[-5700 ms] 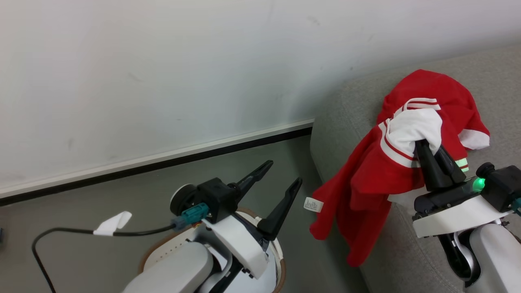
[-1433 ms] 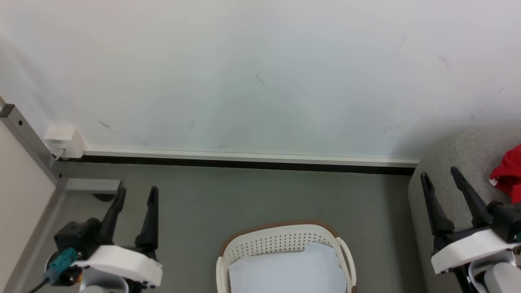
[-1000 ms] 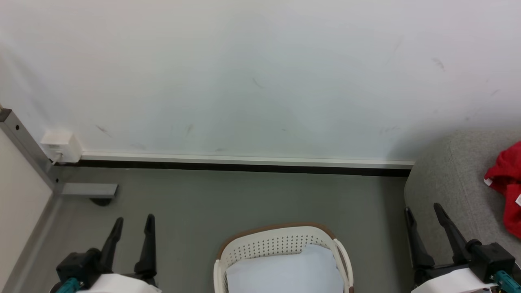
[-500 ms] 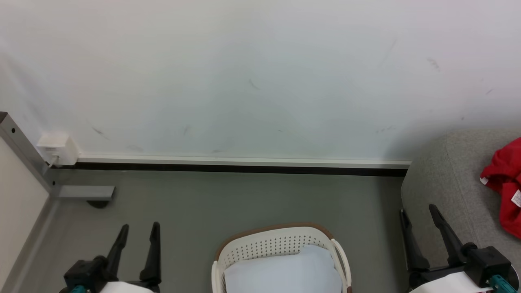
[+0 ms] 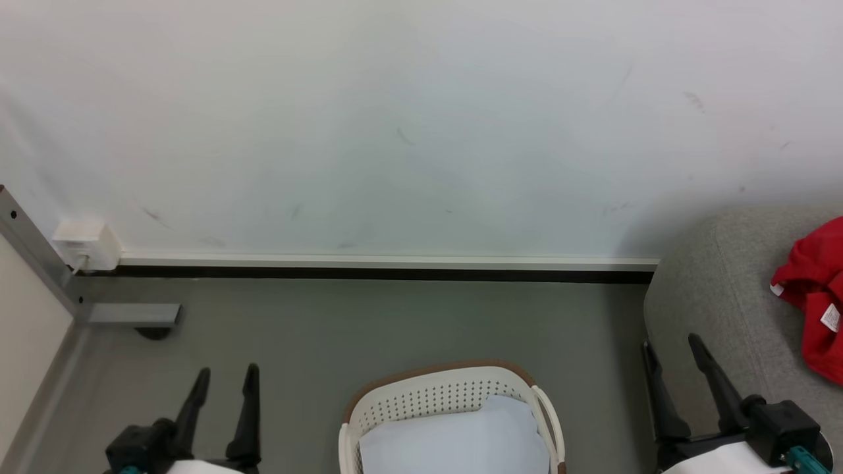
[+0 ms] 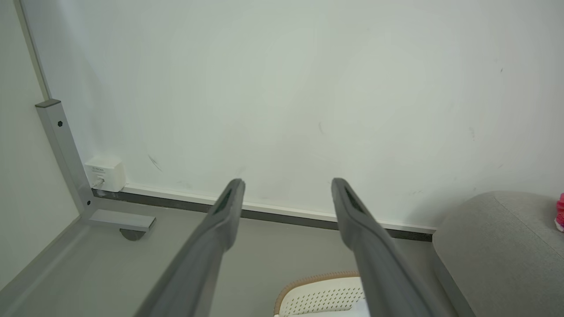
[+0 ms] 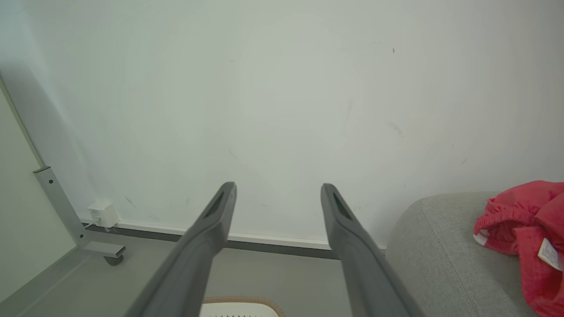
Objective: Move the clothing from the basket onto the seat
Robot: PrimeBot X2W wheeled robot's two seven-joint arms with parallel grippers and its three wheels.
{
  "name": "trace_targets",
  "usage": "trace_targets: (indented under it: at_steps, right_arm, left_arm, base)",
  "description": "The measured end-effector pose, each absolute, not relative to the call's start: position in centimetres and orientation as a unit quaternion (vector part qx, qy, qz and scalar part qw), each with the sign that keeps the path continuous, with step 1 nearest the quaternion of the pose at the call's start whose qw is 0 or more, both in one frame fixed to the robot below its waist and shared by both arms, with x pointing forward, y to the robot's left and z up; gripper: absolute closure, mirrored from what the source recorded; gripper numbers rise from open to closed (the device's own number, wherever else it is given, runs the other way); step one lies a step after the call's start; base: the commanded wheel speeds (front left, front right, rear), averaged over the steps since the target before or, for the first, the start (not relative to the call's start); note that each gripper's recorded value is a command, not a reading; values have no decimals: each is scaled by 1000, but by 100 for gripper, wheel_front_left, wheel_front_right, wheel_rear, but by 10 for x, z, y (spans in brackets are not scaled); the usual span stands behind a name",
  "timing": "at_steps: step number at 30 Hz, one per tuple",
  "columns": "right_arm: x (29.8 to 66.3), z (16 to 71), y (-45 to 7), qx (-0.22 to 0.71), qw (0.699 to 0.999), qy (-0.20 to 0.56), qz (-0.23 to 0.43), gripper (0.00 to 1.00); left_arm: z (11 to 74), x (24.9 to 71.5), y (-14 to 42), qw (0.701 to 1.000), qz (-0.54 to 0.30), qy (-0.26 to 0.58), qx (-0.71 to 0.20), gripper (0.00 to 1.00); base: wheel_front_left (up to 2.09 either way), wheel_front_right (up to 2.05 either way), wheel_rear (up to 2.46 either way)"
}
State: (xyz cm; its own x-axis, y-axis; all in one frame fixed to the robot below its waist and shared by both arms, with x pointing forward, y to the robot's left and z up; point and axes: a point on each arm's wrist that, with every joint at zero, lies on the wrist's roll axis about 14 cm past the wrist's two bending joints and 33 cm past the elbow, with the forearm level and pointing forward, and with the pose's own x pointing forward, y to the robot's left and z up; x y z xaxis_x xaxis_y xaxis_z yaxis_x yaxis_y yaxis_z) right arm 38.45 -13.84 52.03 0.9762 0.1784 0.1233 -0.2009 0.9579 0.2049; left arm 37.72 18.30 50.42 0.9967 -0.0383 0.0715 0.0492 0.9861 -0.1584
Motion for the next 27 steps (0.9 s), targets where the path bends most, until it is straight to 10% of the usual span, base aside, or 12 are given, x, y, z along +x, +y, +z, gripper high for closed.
trace_targets:
  at_steps: [1, 27]
  right_arm:
    - [384, 519, -138, 109, 988, -49, 96, 100]
    - [379, 490, -161, 286, 958, 16, 34, 100]
  left_arm:
    - [503, 377, 183, 996, -22, -32, -82, 100]
    - [475, 371, 193, 963, 23, 29, -268, 100]
  base:
    - [0, 0, 0]
    - [0, 0, 0]
